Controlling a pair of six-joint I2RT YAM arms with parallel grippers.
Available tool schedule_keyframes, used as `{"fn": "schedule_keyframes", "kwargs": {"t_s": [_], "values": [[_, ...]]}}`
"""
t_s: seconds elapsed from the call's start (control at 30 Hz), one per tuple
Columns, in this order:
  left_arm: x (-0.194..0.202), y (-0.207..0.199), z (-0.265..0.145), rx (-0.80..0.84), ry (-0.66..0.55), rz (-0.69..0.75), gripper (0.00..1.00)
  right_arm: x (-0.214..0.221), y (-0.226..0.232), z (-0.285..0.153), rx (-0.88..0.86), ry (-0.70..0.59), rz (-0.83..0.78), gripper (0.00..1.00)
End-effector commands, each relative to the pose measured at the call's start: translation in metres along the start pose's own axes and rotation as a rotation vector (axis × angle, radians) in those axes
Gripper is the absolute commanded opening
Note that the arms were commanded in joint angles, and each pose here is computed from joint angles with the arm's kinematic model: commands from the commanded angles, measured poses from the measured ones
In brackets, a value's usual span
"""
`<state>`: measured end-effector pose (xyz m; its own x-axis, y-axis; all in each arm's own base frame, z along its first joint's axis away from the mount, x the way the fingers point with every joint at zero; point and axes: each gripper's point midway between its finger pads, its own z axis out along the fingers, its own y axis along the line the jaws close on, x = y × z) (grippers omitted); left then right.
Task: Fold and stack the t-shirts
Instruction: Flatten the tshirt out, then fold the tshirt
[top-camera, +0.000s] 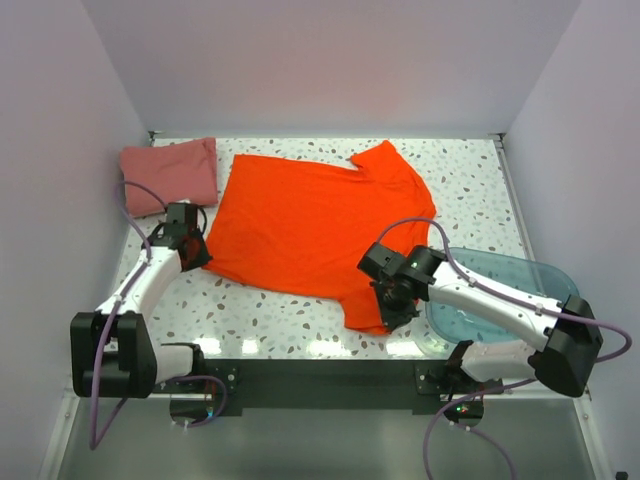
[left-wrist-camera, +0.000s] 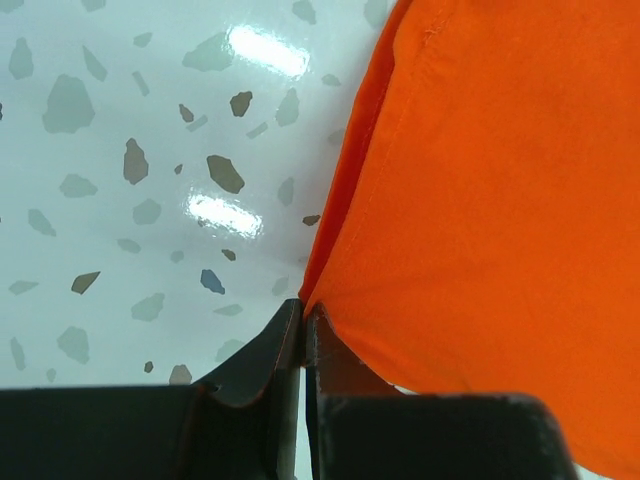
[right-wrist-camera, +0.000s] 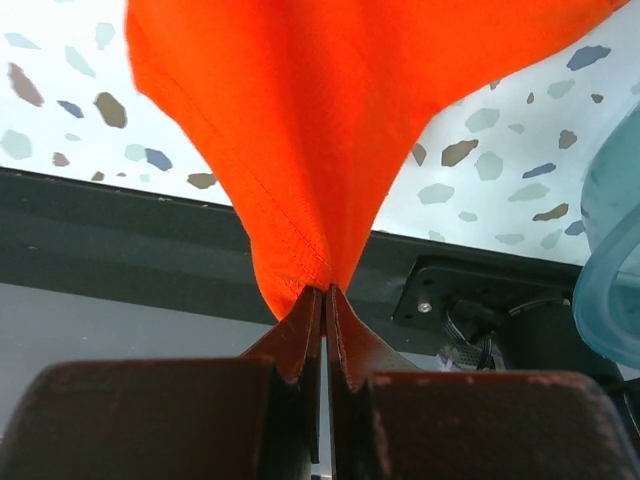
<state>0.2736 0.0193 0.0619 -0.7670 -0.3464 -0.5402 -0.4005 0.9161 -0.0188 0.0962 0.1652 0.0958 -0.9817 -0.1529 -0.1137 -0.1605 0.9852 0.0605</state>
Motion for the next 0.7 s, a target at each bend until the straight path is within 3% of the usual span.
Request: {"fn": "schedule_keyframes", "kwargs": {"t_s": [0.0,0.23,0.47,0.67], "values": [[-0.028,-0.011,-0.016,0.054,-0.047,0.019,0.00,-0.020,0.013,-0.023,-0.028,-0.067,0.021,0.00],[-0.067,-0.032,-0.021,0.108,-0.041,0.085,0.00,-0.088,0.018,-0.030,-0.002,-0.171,0.057,0.00],[-0.088,-0.060,0.007,0.173,0.019,0.132,0.00,-0.184,0.013,-0.041,-0.055,-0.298,0.071,0.00],[-0.112,-0.076,0.026,0.189,0.039,0.159,0.00,-0.250,0.006,-0.032,-0.017,-0.301,0.038,0.00]]}}
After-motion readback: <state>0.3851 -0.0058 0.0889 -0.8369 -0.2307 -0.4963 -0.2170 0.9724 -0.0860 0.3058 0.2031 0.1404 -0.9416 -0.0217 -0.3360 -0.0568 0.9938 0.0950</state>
